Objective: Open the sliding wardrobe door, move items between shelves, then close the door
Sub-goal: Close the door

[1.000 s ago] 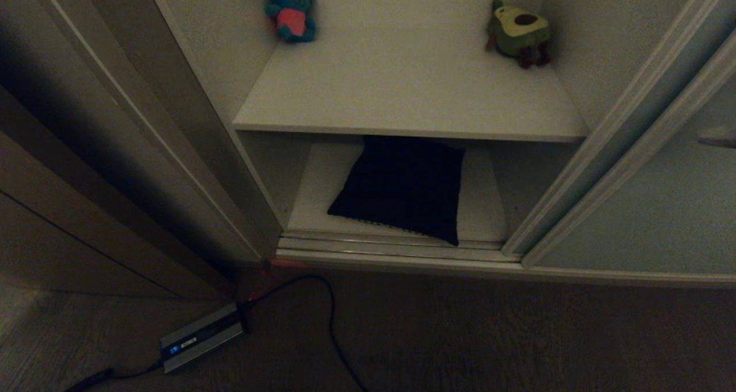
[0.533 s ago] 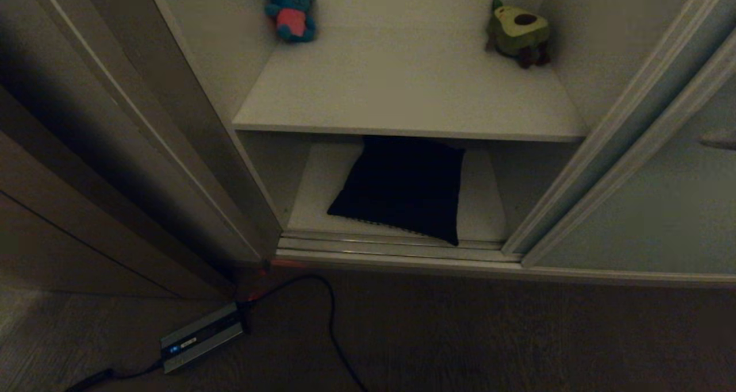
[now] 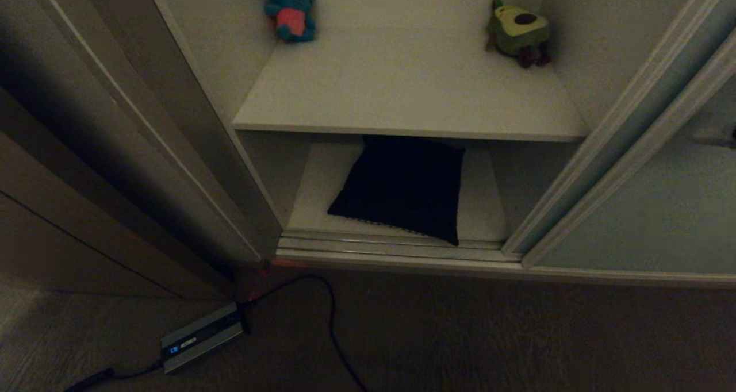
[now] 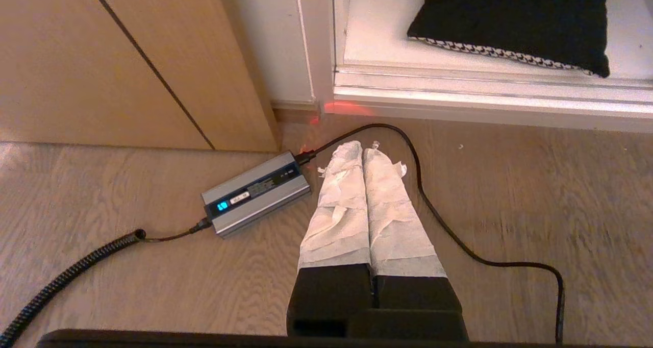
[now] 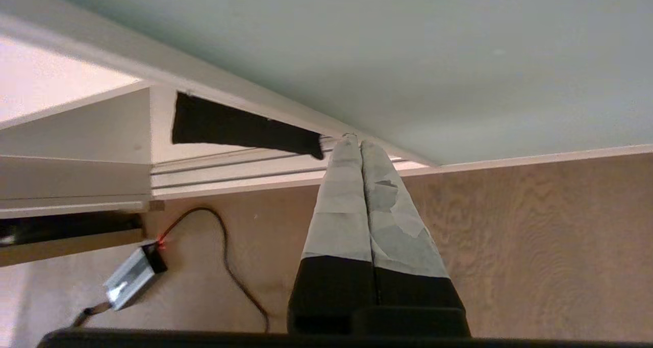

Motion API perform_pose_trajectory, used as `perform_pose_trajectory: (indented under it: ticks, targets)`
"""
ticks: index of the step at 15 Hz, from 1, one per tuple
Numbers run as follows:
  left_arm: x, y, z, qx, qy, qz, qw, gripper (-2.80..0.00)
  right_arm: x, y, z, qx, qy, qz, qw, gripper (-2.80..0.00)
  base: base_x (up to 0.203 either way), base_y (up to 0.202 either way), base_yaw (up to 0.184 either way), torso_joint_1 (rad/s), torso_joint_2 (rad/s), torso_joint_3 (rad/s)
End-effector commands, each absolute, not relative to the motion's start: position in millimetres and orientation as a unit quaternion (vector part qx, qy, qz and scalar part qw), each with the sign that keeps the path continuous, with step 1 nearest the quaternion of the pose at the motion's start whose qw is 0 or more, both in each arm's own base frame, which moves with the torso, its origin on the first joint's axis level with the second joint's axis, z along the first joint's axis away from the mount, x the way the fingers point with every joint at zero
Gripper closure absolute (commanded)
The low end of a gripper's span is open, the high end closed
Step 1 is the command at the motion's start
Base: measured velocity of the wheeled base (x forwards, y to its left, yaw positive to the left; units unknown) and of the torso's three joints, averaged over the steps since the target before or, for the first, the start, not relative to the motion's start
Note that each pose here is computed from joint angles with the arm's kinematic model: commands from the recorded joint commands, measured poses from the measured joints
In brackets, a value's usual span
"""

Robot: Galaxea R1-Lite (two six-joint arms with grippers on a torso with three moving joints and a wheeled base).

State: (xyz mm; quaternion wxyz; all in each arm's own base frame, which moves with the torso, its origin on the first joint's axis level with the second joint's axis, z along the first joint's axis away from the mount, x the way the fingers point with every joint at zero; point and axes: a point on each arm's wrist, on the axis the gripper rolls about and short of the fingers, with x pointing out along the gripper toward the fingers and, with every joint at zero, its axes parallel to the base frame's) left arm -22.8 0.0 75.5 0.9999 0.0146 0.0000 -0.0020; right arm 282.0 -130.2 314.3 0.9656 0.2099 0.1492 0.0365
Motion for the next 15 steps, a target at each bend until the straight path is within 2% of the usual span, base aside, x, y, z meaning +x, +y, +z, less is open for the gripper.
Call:
perform_pose_trajectory:
  ticks: [1, 15]
  targets:
    - [-22.7, 0.0, 75.5, 0.015, 0.001, -0.002, 1.000, 0.00, 287.2, -129.1, 311.3, 0.218, 0.155, 0.042, 0.963, 0.00, 0.000, 0.000, 0.000, 0.000, 0.00, 0.000]
    - [-22.8, 0.0, 75.5, 0.015, 0.000, -0.002, 1.000, 0.00, 307.4, -117.9, 310.8, 0.205, 0.146, 0.043, 0.967, 0.00, 0.000, 0.000, 0.000, 0.000, 0.00, 0.000]
